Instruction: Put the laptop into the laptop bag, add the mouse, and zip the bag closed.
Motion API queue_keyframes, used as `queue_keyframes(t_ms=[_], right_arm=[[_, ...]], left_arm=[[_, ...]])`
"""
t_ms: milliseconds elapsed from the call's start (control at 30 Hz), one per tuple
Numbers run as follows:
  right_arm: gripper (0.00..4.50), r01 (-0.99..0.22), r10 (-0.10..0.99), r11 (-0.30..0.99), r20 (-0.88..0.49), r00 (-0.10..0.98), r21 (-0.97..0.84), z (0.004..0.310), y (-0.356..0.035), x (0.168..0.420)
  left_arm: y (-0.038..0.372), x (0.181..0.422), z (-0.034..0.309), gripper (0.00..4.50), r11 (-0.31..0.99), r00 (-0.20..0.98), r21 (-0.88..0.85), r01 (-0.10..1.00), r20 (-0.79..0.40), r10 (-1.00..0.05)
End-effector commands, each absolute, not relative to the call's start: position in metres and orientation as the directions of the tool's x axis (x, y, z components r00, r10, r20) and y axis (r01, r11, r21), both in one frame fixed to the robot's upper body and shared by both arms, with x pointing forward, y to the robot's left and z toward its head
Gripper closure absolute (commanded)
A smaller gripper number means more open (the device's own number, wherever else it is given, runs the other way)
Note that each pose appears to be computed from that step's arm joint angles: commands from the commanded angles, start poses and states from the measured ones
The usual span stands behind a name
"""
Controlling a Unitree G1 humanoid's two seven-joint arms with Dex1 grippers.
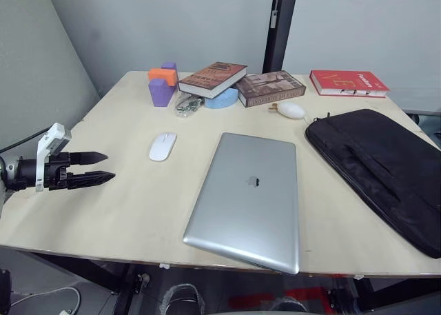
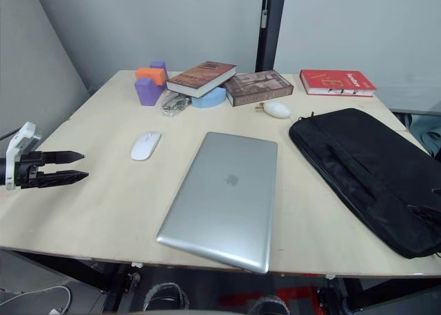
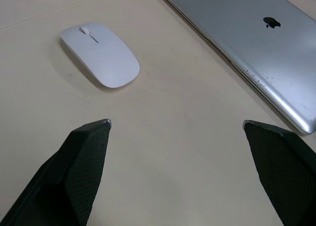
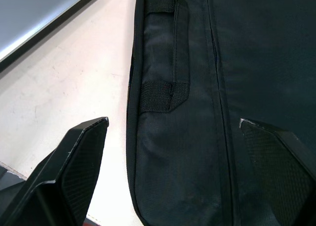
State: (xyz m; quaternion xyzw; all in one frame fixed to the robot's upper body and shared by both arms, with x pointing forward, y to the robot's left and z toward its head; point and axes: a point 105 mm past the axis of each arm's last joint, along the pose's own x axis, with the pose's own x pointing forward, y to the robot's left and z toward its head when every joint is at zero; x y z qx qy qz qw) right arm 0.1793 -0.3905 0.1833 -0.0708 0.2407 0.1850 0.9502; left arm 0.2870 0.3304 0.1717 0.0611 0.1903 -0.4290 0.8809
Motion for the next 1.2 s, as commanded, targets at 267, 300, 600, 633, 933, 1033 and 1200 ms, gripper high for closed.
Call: queue_keyframes(t_ms=[267,300,600,633,933,1033,1200], right_arm=[[0.04,-0.399,0.327,0.914,-0.447,0.833,-0.075,0.197,-0.386,0.185],[0.04,-0.400,0.328,0.913,-0.448,0.832,-0.075,0.197,-0.385,0.185],[0.04,-0.433,0.362,0.899,-0.435,0.824,-0.072,0.199,-0.374,0.189],[0.04,-0.449,0.382,0.891,-0.421,0.823,-0.068,0.200,-0.368,0.192],[0.04,-0.605,0.562,0.796,-0.347,0.751,-0.020,0.202,-0.299,0.215],[0.04,-0.609,0.567,0.793,-0.347,0.747,-0.014,0.201,-0.294,0.216],[0.04,-0.683,0.677,0.722,-0.322,0.662,0.114,0.180,-0.247,0.230]], left_arm=[[0.332,0.291,0.163,0.00,0.605,0.530,-0.072,0.793,-0.407,-0.744],[0.332,0.292,0.164,0.00,0.603,0.529,-0.079,0.794,-0.401,-0.748],[0.303,0.308,0.168,0.00,0.528,0.455,-0.148,0.836,-0.349,-0.819],[0.294,0.311,0.168,0.00,0.506,0.432,-0.181,0.843,-0.330,-0.839],[0.235,0.321,0.169,0.00,0.352,0.280,-0.363,0.863,-0.237,-0.930],[0.231,0.321,0.169,0.00,0.349,0.277,-0.375,0.859,-0.231,-0.932],[0.192,0.335,0.150,0.00,0.317,0.264,-0.589,0.743,-0.177,-0.948]])
